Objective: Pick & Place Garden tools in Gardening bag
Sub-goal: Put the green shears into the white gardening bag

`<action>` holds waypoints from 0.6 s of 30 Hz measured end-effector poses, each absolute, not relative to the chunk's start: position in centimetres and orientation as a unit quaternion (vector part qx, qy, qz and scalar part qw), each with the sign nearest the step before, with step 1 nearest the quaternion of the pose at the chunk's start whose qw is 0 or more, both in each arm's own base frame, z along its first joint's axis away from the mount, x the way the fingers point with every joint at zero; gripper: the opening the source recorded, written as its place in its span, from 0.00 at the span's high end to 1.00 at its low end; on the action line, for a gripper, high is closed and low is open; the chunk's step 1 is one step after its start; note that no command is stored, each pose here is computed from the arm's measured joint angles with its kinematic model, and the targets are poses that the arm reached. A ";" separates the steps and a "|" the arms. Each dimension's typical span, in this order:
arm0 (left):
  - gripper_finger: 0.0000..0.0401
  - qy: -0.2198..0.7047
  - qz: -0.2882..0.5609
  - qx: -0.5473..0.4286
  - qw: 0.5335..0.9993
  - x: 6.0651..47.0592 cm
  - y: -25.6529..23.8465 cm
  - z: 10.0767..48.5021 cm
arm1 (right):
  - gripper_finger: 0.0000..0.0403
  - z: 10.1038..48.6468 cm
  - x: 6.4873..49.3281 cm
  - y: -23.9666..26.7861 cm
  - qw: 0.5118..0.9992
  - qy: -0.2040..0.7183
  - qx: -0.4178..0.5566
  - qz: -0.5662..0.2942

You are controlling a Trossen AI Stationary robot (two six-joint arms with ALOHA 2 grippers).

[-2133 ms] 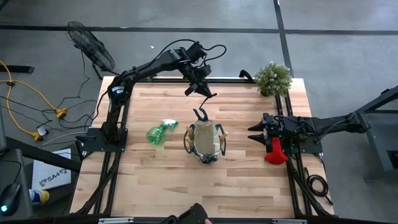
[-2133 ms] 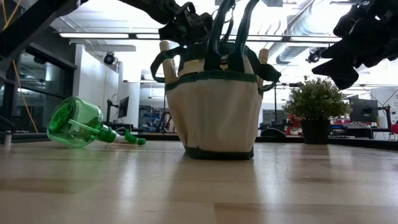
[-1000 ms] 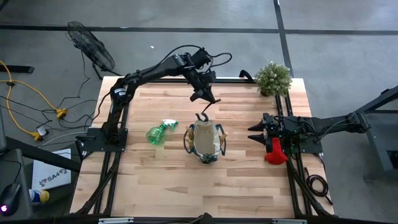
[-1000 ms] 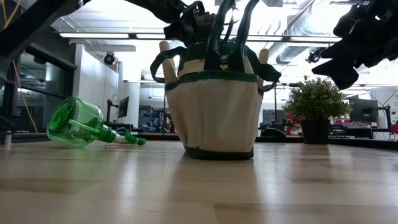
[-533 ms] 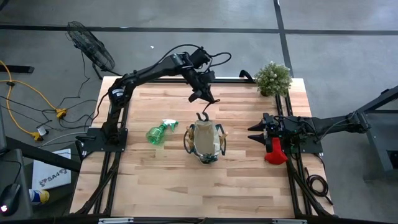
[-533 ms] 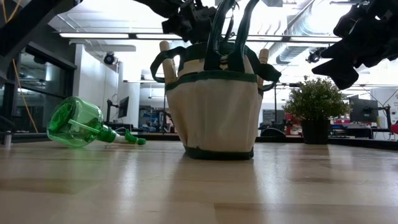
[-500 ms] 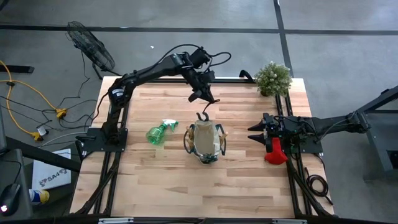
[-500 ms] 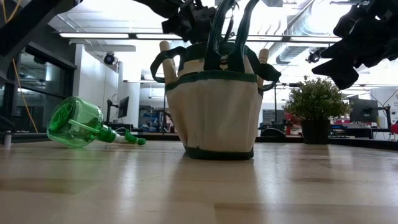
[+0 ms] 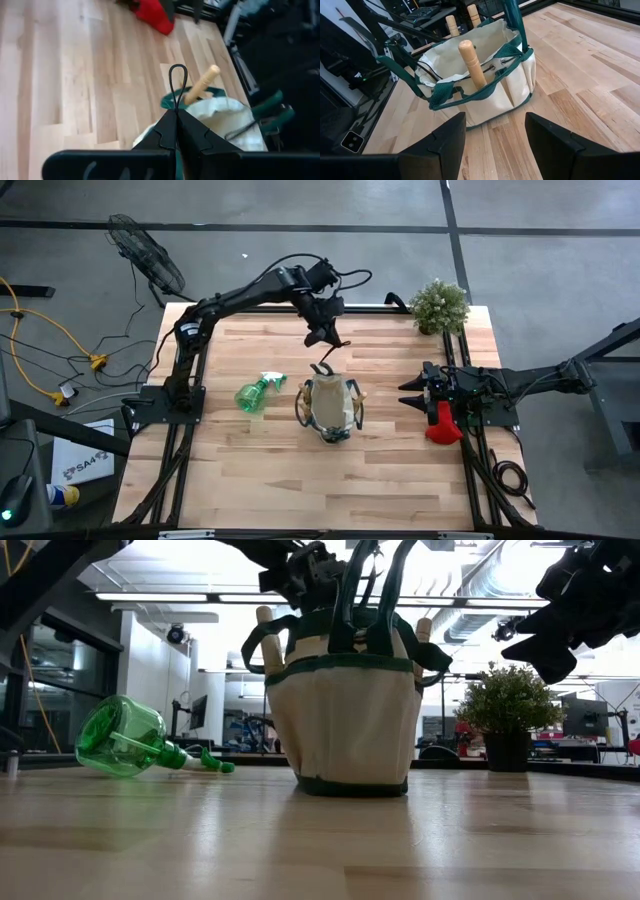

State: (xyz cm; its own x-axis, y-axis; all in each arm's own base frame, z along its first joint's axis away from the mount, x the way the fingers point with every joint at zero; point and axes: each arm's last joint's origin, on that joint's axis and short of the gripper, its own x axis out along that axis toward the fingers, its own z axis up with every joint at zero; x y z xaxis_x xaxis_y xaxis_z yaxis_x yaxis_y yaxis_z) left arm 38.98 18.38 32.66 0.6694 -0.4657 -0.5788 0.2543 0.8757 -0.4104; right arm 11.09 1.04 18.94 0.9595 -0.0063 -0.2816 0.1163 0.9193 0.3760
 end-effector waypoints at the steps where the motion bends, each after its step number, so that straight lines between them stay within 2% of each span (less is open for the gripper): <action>1: 1.00 0.354 -0.190 -0.156 0.902 39.0 18.6 32.7 | 0.51 18.9 11.1 1.0 0.970 0.139 0.198 -0.032; 18: 1.00 0.327 -0.239 -0.109 0.908 39.5 17.6 32.9 | 0.51 18.9 11.1 1.0 0.970 0.139 0.198 -0.032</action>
